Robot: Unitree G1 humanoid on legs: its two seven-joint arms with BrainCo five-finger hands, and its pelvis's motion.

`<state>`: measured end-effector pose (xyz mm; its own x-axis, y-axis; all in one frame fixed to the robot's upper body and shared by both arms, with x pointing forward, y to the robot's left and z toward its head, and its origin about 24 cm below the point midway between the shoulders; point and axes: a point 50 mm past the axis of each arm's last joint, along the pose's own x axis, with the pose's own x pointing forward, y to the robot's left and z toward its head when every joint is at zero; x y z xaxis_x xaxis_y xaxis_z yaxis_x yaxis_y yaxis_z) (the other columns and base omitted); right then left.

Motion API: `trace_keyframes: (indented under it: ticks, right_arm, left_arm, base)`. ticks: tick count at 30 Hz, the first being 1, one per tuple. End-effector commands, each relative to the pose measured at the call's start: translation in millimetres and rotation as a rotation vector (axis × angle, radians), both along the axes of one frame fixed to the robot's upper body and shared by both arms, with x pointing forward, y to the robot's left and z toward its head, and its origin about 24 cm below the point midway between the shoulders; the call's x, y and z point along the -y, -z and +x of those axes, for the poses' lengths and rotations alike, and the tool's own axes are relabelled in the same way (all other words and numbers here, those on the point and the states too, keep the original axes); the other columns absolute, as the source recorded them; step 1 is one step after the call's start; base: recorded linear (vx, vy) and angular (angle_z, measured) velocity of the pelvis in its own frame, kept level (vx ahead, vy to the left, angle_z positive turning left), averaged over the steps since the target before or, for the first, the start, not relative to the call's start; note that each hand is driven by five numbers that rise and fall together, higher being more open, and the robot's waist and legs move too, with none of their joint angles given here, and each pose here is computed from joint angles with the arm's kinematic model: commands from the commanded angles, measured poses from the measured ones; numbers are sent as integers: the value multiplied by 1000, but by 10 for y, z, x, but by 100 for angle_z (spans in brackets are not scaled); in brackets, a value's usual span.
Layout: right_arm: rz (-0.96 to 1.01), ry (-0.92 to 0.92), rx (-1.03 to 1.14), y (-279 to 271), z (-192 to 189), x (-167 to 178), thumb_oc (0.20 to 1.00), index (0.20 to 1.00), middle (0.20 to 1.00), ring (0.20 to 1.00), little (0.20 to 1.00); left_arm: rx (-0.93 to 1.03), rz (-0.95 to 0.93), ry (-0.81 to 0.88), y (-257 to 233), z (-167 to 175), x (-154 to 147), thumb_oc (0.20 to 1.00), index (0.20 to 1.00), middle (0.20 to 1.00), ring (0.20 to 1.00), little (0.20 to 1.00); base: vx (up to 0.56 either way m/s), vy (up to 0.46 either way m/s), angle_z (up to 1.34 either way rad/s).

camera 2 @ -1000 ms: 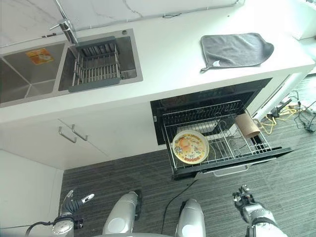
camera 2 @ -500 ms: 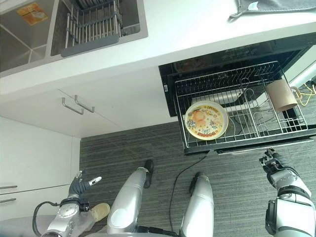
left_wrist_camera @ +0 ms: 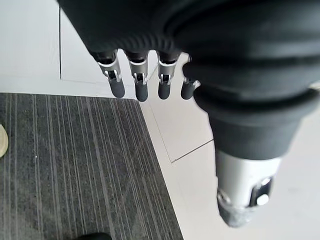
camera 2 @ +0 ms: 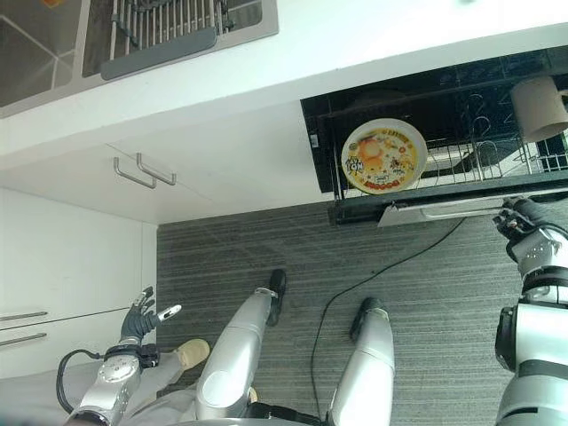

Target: Place the dishes in the dishwasher.

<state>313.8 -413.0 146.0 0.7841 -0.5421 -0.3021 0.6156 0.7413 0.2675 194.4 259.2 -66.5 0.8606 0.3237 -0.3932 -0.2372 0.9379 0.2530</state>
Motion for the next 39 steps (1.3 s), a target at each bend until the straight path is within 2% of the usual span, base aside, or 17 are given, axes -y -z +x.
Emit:
trace_keyframes:
  ticks: [1,7,11,23,28,36,39]
  right_arm:
    - [-94,-93,74,-304,233,-192,200,200,200,200,200]
    - [-238,-100,99,-767,349,-264,200,200,200,200,200]
    - [-327,-42,145,-1207,306,-210,200,200,200,200,200]
    - [-516,45,189,-1914,174,-193,200,200,200,200,200]
    - [-573,65,229,-2175,117,-242,200,200,200,200,200]
    - [-469,114,202,-2011,46,-86,200,200,200,200,200]
    - [-420,118,169,-1589,76,-5,200,200,200,200,200]
  left_arm:
    - [-66,72,-8,8,-189,-239,1000,1000,1000,1000,1000]
    - [-116,79,-24,82,-381,-331,1000,1000,1000,1000,1000]
    - [-156,82,-39,126,-582,-438,1000,1000,1000,1000,1000]
    - [-339,183,-54,228,-1132,-745,1000,1000,1000,1000,1000]
    - [-323,200,-45,171,-1192,-812,1000,1000,1000,1000,1000]
    - [-247,230,20,-31,-1013,-883,1000,1000,1000,1000,1000]
    - [-203,234,62,-68,-894,-825,1000,1000,1000,1000,1000]
  base:
    - [90,7,5]
    - [91,6,4]
    - [92,-66,21]
    - [98,-77,20]
    - [-10,0,5]
    - [-72,-60,2]
    - [-54,1,9]
